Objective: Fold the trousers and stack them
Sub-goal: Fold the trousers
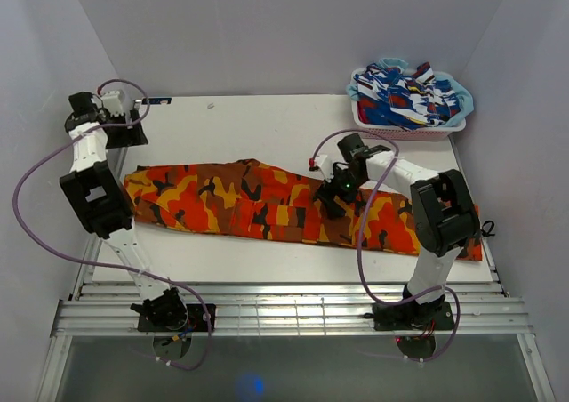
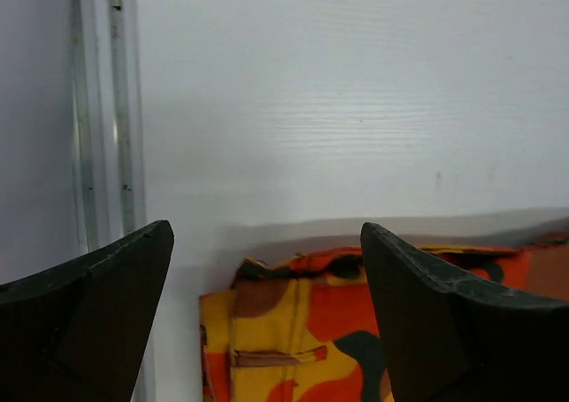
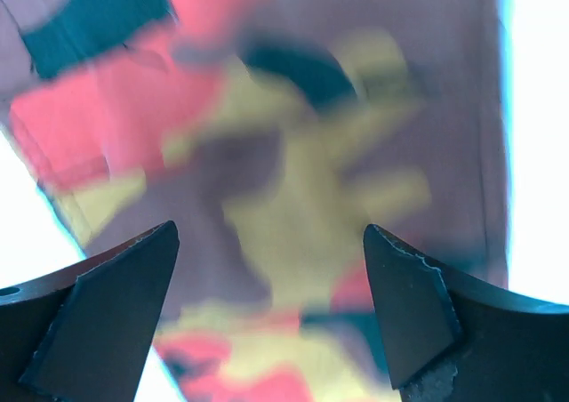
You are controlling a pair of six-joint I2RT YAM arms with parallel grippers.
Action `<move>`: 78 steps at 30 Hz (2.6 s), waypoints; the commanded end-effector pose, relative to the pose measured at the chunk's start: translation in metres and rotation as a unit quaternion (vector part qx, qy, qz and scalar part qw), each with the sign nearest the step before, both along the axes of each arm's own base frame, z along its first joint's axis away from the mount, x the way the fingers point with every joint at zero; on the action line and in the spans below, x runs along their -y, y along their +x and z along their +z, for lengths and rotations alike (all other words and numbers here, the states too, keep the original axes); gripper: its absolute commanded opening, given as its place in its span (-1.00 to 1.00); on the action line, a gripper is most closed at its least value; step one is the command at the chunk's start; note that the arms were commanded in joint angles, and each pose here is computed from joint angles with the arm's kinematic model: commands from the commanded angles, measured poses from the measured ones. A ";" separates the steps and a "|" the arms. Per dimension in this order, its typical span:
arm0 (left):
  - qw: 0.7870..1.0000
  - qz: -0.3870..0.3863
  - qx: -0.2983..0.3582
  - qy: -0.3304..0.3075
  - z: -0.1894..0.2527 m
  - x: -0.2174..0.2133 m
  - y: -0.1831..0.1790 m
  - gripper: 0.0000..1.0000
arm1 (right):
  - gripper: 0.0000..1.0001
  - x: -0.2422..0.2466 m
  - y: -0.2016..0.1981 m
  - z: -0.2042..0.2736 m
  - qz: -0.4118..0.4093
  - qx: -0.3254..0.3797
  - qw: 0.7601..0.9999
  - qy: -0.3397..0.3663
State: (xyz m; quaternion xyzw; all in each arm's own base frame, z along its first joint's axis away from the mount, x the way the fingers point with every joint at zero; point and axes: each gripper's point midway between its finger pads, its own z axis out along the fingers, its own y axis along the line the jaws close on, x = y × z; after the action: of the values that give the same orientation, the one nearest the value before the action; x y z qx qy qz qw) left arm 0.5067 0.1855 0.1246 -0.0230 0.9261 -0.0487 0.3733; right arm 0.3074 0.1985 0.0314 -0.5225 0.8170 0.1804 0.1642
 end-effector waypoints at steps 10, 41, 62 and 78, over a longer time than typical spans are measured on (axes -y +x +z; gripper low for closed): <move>0.983 -0.185 -0.012 -0.016 -0.017 0.175 -0.098 0.58 | 0.97 0.208 -0.009 0.093 -0.345 -0.017 0.938 0.033; 0.984 0.032 -0.177 0.007 -0.103 0.112 -0.092 -0.37 | 0.85 0.322 -0.018 0.076 -0.513 -0.018 0.856 -0.057; 0.987 0.016 -0.161 -0.007 -0.087 0.120 -0.091 -0.35 | 0.57 0.351 -0.060 -0.034 -0.569 -0.098 0.816 0.003; 0.995 -0.059 -0.055 -0.060 -0.015 0.154 -0.087 0.38 | -0.85 0.337 -0.014 0.099 -0.513 0.010 0.851 0.113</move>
State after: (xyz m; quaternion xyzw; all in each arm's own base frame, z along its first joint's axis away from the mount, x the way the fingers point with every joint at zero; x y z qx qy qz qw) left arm 0.4120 0.0419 0.0522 -0.0226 0.9652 -0.0995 0.2407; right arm 0.2827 -0.1426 0.0849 0.0239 0.9550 0.1556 0.2514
